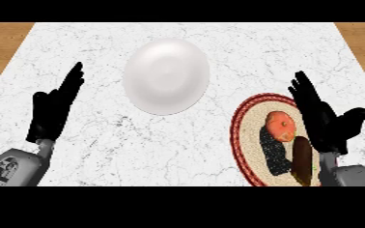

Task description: Pick the squash from the placemat and place it in the plate

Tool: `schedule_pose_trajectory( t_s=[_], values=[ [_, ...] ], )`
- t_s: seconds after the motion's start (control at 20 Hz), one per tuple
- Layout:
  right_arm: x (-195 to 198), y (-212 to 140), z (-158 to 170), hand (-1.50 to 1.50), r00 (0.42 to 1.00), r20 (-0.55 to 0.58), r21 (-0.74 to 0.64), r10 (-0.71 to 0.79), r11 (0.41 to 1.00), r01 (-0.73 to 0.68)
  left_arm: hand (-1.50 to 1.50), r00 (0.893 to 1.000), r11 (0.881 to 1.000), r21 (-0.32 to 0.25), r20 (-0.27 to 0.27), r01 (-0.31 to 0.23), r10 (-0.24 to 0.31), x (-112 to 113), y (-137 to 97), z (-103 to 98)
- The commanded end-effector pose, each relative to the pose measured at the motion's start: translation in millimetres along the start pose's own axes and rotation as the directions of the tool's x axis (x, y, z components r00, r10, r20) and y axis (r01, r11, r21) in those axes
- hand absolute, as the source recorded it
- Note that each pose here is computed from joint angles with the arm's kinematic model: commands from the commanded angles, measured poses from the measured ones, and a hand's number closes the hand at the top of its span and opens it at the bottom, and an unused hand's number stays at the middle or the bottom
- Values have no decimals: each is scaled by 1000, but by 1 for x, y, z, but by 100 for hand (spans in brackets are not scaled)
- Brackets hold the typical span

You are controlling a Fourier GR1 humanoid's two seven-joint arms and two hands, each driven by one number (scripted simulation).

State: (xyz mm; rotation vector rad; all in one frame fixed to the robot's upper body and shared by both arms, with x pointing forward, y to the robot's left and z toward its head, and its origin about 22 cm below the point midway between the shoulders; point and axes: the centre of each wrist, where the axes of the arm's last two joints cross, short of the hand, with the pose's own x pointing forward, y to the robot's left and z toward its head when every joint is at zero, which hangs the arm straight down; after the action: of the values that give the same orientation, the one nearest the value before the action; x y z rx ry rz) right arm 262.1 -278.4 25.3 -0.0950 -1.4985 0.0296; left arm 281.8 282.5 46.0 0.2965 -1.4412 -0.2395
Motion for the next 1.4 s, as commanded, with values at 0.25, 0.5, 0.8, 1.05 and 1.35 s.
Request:
schedule_pose_trajectory(
  t_s=[0.25,0.5,0.8,1.05,1.35],
  values=[
    [73,77,-55,150,993,32,127,-117,986,112,0,987,994,13,123,-105,103,-31,10,9],
    [18,74,-38,-150,947,244,-312,207,942,-126,0,987,989,-31,66,-142,144,-60,-17,21],
    [-40,84,0,-150,887,301,-321,351,913,-253,0,984,987,-23,71,-161,162,-66,-10,8],
    [-15,63,31,-150,870,249,-458,426,843,-282,0,985,988,-35,69,-153,155,-70,-10,25],
    [3,27,57,-150,791,11,-357,612,742,-568,0,985,987,-16,66,-158,159,-78,6,22]
  ],
)
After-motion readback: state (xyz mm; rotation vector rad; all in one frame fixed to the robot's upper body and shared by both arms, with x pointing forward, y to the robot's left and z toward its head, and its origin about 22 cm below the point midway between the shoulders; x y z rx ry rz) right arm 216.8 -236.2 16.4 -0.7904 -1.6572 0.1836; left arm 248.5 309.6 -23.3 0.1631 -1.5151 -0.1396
